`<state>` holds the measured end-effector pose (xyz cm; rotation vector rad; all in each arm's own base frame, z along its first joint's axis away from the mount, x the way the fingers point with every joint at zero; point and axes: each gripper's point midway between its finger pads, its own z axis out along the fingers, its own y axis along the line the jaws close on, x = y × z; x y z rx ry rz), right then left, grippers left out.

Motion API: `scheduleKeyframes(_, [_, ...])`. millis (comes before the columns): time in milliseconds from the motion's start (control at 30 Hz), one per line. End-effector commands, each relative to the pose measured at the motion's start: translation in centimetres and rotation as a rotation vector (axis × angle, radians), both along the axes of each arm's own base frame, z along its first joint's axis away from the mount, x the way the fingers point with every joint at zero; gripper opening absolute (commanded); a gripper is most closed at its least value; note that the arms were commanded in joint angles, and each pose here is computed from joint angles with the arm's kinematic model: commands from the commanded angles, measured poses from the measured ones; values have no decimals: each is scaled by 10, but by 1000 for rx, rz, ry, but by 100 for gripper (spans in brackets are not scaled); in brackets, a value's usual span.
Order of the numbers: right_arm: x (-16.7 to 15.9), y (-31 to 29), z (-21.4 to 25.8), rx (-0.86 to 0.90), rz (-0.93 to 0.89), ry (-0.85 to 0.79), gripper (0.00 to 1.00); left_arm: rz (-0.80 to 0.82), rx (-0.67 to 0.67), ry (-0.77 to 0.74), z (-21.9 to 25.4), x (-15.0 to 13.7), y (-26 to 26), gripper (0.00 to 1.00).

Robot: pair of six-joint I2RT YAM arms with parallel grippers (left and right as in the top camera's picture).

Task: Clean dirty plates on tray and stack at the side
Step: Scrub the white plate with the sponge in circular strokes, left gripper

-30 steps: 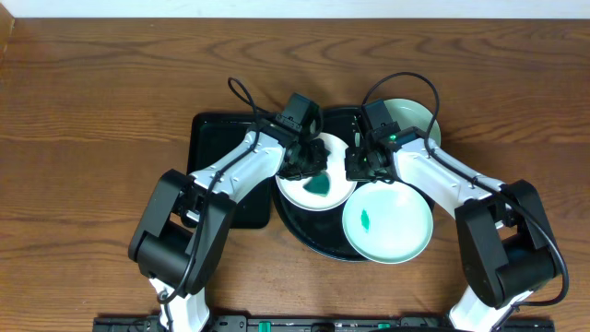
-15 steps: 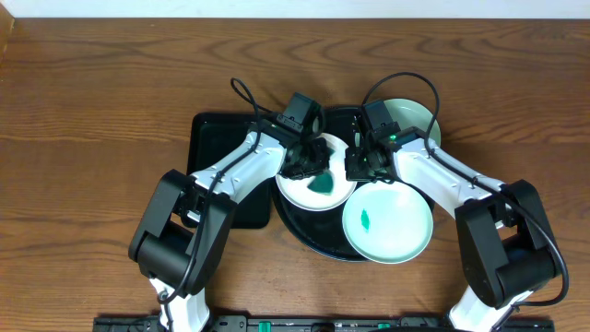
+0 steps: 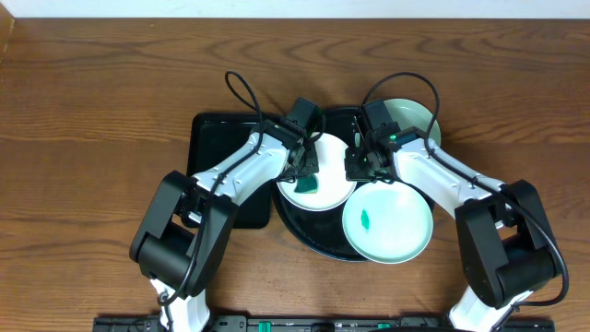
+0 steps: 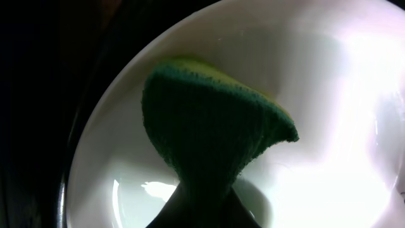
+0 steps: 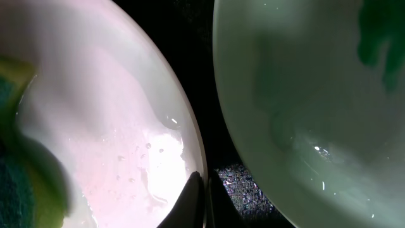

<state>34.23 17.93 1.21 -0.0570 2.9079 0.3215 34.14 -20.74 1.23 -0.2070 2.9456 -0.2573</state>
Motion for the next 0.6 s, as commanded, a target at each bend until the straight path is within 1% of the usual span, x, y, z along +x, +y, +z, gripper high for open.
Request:
scheduleKeyframes(0, [-6, 8, 0, 19, 36, 10, 1, 18, 32, 33, -10, -6, 10, 9])
scheduleKeyframes(200, [-6, 8, 0, 20, 36, 10, 1, -48, -186, 99, -1, -18, -32, 8])
scheduleKeyframes(333, [-6, 8, 0, 19, 35, 10, 1, -79, -283, 118, 6, -21, -50, 8])
scheduleKeyframes(433, [-6, 8, 0, 19, 36, 10, 1, -100, -305, 119, 9, -21, -54, 7])
scheduleKeyframes(567, [-6, 8, 0, 19, 35, 10, 1, -118, -274, 114, 17, -20, -50, 7])
